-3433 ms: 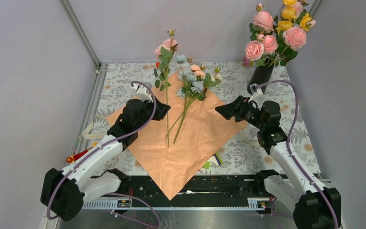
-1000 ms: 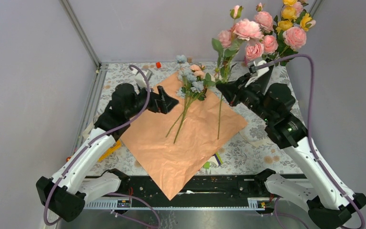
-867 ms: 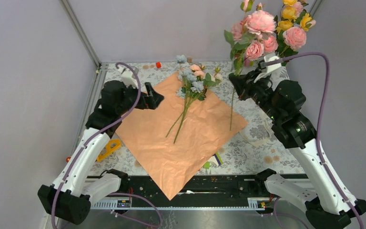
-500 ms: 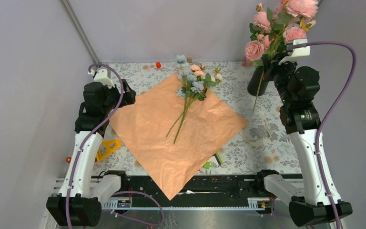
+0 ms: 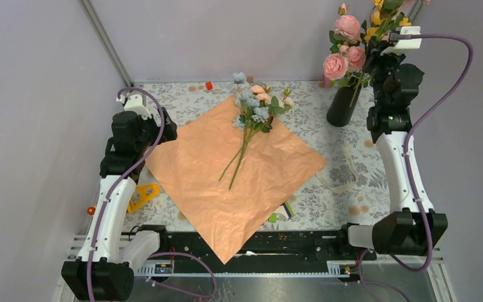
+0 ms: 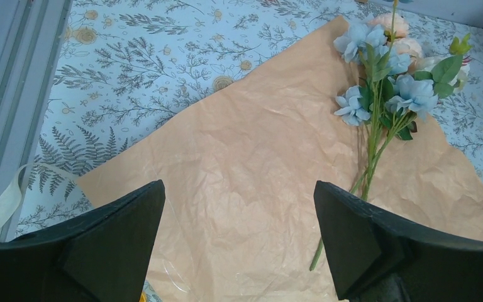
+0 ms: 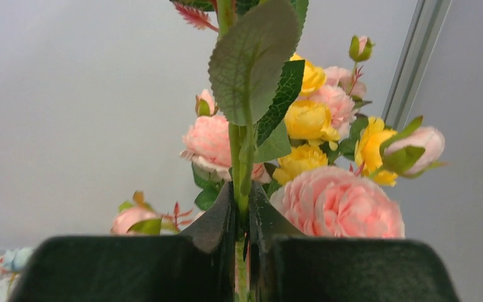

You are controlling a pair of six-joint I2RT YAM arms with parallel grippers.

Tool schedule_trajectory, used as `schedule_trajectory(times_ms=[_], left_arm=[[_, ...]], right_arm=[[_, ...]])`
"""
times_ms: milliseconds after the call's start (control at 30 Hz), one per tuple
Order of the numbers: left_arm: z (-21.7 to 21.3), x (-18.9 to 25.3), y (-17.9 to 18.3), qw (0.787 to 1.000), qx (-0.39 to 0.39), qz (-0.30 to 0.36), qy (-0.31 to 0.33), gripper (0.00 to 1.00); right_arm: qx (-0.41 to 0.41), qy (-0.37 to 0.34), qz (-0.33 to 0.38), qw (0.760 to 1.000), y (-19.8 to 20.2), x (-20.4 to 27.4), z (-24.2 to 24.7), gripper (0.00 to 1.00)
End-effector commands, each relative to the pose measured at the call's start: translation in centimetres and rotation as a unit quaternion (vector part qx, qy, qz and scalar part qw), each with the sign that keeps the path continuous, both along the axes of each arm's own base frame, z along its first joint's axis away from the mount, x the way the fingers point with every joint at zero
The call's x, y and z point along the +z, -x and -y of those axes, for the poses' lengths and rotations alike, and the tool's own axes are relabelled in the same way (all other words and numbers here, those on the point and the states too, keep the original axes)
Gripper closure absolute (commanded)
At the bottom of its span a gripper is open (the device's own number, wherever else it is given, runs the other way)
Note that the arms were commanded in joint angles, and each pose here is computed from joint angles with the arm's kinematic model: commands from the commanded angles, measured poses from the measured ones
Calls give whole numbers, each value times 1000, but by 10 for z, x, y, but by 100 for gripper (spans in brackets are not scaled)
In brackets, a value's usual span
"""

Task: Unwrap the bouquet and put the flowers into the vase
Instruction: Insert the fake flower into the vase.

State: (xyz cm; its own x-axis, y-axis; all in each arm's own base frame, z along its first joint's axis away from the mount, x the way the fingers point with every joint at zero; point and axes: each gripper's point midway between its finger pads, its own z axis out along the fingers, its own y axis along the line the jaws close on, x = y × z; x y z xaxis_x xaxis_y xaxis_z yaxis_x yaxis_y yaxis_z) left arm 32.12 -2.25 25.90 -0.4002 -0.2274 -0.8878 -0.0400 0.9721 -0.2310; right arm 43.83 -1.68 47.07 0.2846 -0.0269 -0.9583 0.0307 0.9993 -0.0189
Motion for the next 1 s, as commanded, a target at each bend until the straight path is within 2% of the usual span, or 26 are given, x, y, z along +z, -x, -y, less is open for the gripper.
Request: schedule_trajectory(times_ms=[0, 400, 967], left_arm=[[-6, 8, -6, 1000, 10, 17, -12, 2], [-11, 8, -11, 1000, 21, 14, -12, 2], [-11, 4, -14, 1000, 22, 9, -8, 2]], right_arm=[[-23, 31, 137, 990, 9, 77, 8, 100], [-45, 27, 152, 987, -25, 70, 20, 100], [-66, 19, 94, 993, -48, 2, 30, 100]])
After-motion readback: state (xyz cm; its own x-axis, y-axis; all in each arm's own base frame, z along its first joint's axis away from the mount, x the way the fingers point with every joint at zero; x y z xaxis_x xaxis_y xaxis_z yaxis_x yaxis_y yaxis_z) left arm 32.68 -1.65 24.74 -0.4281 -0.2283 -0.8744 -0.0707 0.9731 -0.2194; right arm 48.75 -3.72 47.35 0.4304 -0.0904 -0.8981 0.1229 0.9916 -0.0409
